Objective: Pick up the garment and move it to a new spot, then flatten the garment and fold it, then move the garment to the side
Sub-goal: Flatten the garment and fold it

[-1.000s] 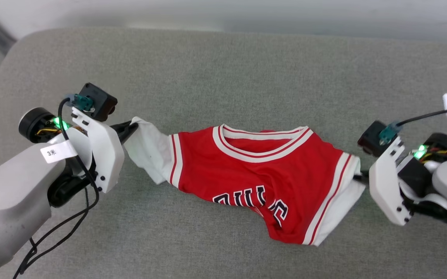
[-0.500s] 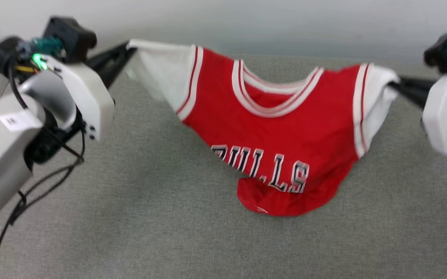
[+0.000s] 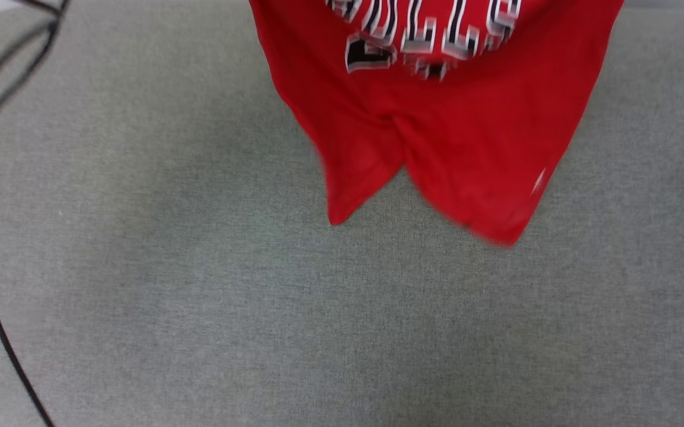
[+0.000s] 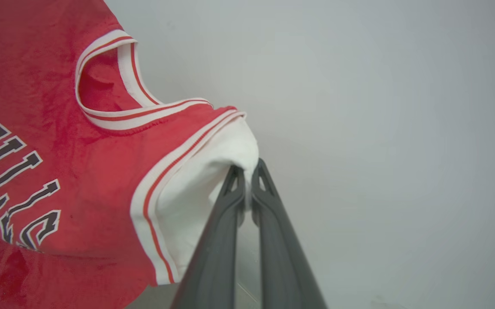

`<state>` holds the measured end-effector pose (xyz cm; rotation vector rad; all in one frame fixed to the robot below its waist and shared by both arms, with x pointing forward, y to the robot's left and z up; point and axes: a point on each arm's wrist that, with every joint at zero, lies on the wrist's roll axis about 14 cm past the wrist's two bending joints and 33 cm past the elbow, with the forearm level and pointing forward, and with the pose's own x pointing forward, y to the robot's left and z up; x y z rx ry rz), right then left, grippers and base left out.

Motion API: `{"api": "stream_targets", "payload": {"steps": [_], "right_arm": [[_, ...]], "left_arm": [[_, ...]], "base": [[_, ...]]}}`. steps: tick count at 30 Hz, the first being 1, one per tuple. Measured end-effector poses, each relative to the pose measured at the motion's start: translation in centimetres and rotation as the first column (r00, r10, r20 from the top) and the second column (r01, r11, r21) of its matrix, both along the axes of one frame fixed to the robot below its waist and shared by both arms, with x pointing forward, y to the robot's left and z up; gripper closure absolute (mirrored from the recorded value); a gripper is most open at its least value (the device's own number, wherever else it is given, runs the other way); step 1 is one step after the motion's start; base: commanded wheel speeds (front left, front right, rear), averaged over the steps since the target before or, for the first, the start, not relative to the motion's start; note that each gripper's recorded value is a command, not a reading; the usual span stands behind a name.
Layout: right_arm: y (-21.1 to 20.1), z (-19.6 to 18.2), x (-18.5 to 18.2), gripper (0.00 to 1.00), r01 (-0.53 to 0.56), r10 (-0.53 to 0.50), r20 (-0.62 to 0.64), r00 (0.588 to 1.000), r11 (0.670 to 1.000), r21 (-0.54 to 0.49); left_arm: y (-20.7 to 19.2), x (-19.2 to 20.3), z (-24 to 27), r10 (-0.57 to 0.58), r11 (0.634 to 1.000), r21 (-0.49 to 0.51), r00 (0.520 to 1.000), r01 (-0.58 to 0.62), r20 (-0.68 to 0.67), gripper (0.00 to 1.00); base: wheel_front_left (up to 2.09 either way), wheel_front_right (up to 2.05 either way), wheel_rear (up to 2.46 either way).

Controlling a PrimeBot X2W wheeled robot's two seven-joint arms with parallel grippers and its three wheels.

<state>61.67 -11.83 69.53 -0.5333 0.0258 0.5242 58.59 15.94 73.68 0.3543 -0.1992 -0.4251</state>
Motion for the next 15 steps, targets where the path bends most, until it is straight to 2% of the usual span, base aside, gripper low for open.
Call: {"api": "stream_targets", "payload": {"steps": [1,4,8,15], "right_arm": [[0.1,1.5,1.5,1.0,0.011,-0.012,0.049,0.999,1.0,0.015],[0.3,3.4,3.5,1.0,0.017,-0.02,0.128,0.992,1.0,0.021],[0.2,6.4,5.5,1.0,0.027,-0.037,0.241,0.97,0.999,0.046],[0.6,10.0,7.4,1.0,0.03,-0.056,0.345,0.937,0.996,0.081]], "left_arm": [[-0.1,1.3,1.7,0.003,1.0,-0.021,0.998,-0.002,0.064,1.0],[0.3,3.2,4.1,0.02,0.998,-0.054,0.99,-0.013,0.142,1.0],[0.8,5.3,6.0,0.042,0.997,-0.068,0.976,-0.028,0.212,1.0],[2.0,6.9,8.6,0.077,0.992,-0.12,0.952,-0.043,0.297,1.0]], "base": [[0.0,0.0,0.0],[0.0,0.0,0.0],[0.0,0.0,0.0],[0.0,0.0,0.0]]}}
